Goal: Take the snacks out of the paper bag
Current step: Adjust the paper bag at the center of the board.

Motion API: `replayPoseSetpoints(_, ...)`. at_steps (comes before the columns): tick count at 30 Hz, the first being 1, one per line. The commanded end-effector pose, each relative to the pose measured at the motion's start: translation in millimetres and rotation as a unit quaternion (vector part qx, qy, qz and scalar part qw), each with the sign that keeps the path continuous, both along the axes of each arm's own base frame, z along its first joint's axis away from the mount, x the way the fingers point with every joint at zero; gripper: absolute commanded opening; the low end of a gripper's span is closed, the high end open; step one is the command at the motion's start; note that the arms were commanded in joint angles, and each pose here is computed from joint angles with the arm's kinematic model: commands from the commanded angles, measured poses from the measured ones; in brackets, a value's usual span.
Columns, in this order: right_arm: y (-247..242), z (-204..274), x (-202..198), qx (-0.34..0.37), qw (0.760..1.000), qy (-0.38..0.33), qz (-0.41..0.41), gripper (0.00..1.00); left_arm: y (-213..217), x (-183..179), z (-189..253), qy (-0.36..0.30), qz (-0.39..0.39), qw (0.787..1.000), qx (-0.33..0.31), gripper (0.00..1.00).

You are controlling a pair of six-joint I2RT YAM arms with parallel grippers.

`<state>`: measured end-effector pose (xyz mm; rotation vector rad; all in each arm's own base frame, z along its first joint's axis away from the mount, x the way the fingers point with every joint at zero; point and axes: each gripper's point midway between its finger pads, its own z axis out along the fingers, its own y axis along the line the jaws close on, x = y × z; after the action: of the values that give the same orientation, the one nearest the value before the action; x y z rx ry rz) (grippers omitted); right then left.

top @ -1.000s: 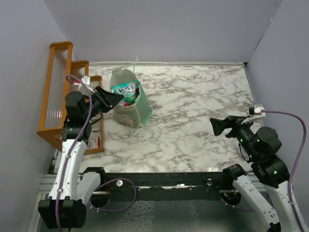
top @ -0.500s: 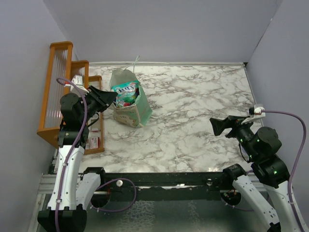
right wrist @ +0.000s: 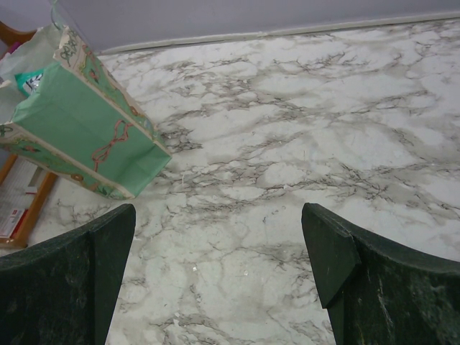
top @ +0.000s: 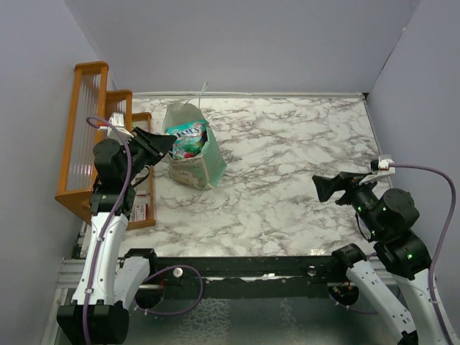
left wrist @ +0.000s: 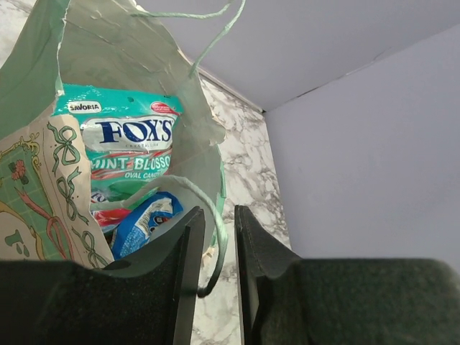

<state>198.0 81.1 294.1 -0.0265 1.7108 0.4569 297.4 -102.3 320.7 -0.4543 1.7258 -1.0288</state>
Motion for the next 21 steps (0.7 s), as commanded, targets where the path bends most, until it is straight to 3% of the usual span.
replayPoseSetpoints(1, 3, 4, 0, 0.009, 1.000, -0.010, 0.005, 0.99, -6, 2, 11, -0.024, -0.018, 0.999, -0.014, 0.26)
replayPoseSetpoints(11, 3, 4, 0, 0.009, 1.000, -0.011, 0.006, 0.99, -14, -5, 16, -0.037, -0.046, 0.998, -0.030, 0.00)
replayPoseSetpoints(21, 13, 1, 5, -0.005, 0.999, -0.001, 0.031, 0.99, -20, -34, 1, -0.020, -0.071, 0.997, -0.011, 0.00)
